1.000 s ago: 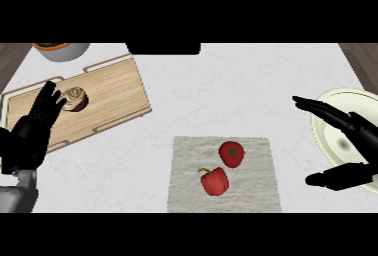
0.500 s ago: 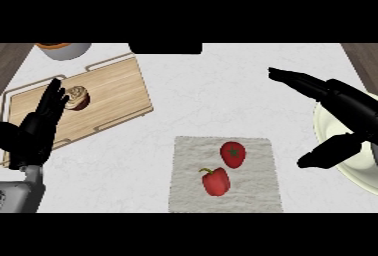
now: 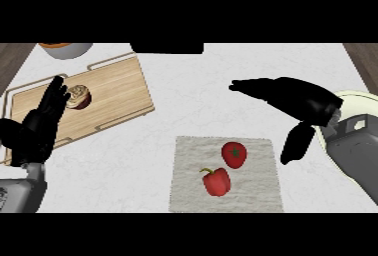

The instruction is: Pick the tomato from the placemat and place it in the bowl

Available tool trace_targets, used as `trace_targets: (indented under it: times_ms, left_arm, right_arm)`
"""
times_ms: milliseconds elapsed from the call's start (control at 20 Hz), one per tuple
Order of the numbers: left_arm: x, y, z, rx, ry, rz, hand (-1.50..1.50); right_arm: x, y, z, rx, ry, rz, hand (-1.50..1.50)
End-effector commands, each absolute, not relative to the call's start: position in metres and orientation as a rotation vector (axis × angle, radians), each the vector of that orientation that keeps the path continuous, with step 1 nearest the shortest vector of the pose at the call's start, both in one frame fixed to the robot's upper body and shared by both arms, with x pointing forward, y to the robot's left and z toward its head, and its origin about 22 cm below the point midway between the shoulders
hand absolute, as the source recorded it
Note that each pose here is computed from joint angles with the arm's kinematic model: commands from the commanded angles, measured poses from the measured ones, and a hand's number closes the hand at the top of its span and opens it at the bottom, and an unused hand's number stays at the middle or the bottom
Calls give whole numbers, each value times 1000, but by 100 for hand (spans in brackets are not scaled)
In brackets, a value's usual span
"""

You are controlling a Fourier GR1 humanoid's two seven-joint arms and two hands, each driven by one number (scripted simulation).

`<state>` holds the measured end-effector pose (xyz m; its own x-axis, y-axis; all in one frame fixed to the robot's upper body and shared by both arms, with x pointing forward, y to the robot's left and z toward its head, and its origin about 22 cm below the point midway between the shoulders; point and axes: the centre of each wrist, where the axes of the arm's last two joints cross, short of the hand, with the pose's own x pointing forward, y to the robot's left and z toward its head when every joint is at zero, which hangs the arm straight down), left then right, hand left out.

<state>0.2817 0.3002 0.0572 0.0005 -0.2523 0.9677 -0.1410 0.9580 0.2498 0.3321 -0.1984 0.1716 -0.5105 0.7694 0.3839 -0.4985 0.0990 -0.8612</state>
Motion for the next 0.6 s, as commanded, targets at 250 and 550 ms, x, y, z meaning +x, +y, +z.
trace_targets:
  times_ms: [250,550]
  left_arm:
    - [283,297,53,310,-1571,-86,0]
    - [280,322,43,322,-1572,-69,0]
  right_arm:
    - [339,-140,136,-276,-1094,1835,-150]
    - [351,-151,116,-300,-1001,1902,-150]
